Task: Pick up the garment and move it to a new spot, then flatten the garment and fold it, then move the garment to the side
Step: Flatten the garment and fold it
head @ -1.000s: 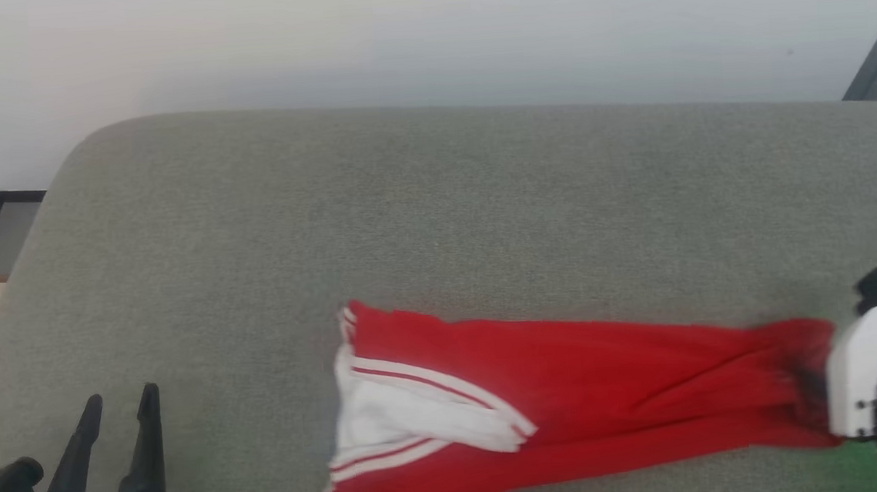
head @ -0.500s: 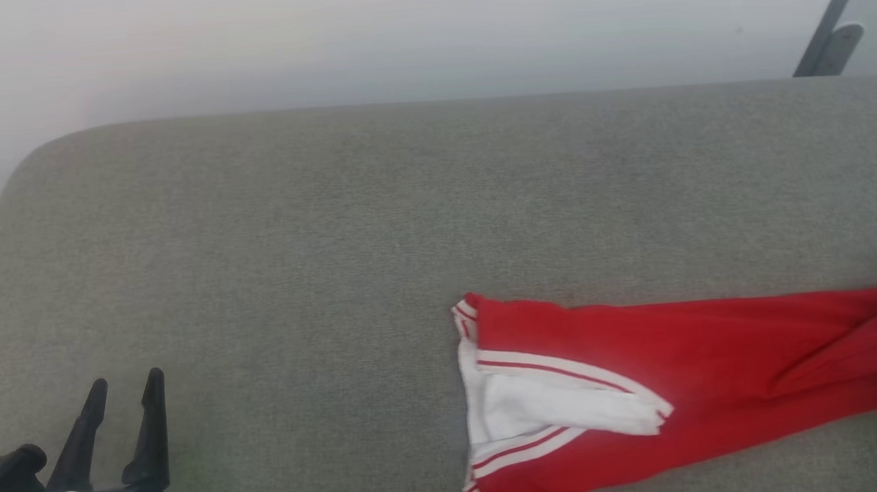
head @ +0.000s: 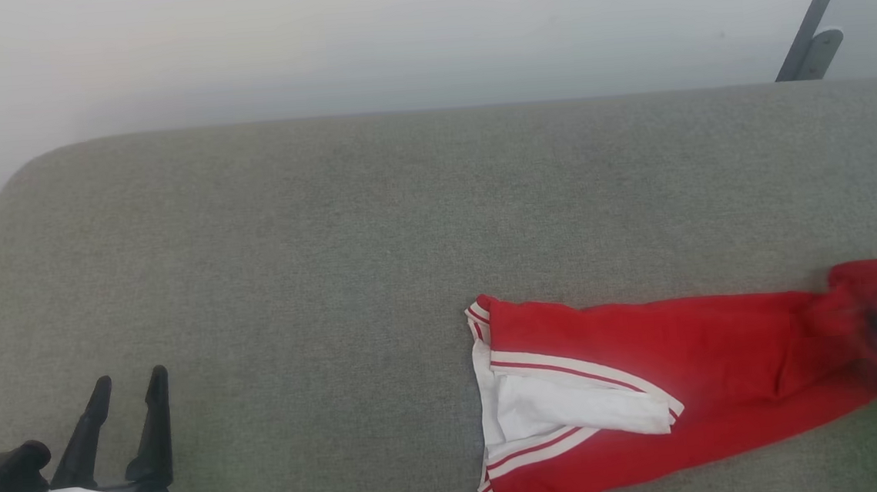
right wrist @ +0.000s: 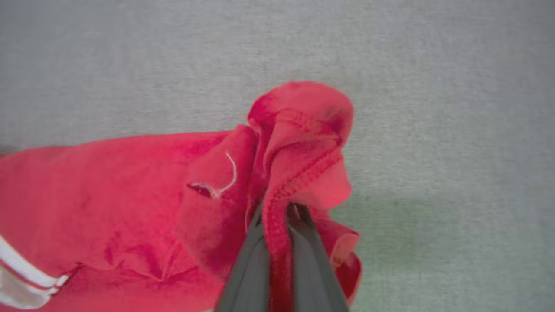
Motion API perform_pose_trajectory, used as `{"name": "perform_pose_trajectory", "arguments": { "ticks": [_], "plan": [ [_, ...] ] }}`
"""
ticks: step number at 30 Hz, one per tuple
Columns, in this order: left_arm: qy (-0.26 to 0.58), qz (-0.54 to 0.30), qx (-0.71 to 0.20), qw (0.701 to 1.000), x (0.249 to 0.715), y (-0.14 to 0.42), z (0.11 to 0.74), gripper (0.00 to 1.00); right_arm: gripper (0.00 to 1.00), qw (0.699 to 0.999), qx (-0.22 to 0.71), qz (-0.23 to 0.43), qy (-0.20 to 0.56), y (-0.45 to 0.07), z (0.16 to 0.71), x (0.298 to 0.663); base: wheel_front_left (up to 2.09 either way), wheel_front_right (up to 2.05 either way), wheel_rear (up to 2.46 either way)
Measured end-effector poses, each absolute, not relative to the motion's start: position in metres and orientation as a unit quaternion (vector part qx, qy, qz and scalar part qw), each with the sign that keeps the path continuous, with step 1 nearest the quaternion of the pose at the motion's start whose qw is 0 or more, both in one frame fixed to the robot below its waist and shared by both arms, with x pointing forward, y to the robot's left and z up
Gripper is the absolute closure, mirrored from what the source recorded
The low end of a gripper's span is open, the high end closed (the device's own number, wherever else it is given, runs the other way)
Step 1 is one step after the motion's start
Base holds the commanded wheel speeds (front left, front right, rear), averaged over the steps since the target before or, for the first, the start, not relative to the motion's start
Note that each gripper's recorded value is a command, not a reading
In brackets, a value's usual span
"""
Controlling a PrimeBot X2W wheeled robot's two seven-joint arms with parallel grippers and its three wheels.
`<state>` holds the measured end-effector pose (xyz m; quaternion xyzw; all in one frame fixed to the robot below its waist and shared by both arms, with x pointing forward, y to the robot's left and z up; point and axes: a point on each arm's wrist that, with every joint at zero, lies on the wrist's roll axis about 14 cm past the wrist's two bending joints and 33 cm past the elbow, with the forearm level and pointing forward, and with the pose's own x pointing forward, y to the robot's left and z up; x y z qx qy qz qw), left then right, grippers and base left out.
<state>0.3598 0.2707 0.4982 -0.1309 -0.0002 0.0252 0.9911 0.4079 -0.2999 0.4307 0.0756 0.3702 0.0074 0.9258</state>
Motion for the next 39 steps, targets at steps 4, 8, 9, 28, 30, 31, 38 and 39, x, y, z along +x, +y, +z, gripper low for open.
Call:
{"name": "perform_pose_trajectory", "arguments": {
  "ticks": [4,8,9,28,30,31,38,39],
  "plan": [
    [-0.004,0.027,-0.131,0.991,0.356,0.272,0.501,0.0,1.0,0.926,0.084,0.069,0.361,-0.26,0.439,0.408,0.0,0.0,0.0],
    [-0.005,0.029,-0.132,0.991,0.351,0.274,0.502,0.0,1.0,0.919,0.08,0.136,0.36,-0.211,0.44,0.403,0.0,0.0,0.0],
    [-0.006,0.03,-0.132,0.991,0.35,0.275,0.502,0.0,1.0,0.917,0.08,0.153,0.358,-0.198,0.441,0.402,0.0,0.0,0.0],
    [-0.007,0.045,-0.14,0.989,0.334,0.283,0.504,0.0,1.0,0.86,0.042,0.342,0.377,-0.022,0.424,0.379,0.0,0.0,0.0],
    [-0.008,0.046,-0.14,0.989,0.335,0.284,0.504,0.0,1.0,0.859,0.031,0.341,0.381,-0.02,0.419,0.379,0.0,0.0,0.0],
    [-0.008,0.046,-0.14,0.989,0.335,0.284,0.504,0.0,0.91,0.859,0.029,0.341,0.38,-0.02,0.418,0.38,0.0,0.0,0.0],
    [-0.008,0.042,-0.142,0.989,0.339,0.283,0.504,0.0,0.0,0.867,0.033,0.339,0.364,-0.019,0.422,0.387,0.0,0.0,0.0],
    [-0.009,0.042,-0.142,0.989,0.34,0.282,0.505,0.0,0.0,0.869,0.036,0.337,0.36,-0.021,0.424,0.389,0.0,0.0,0.0]
  ]
}}
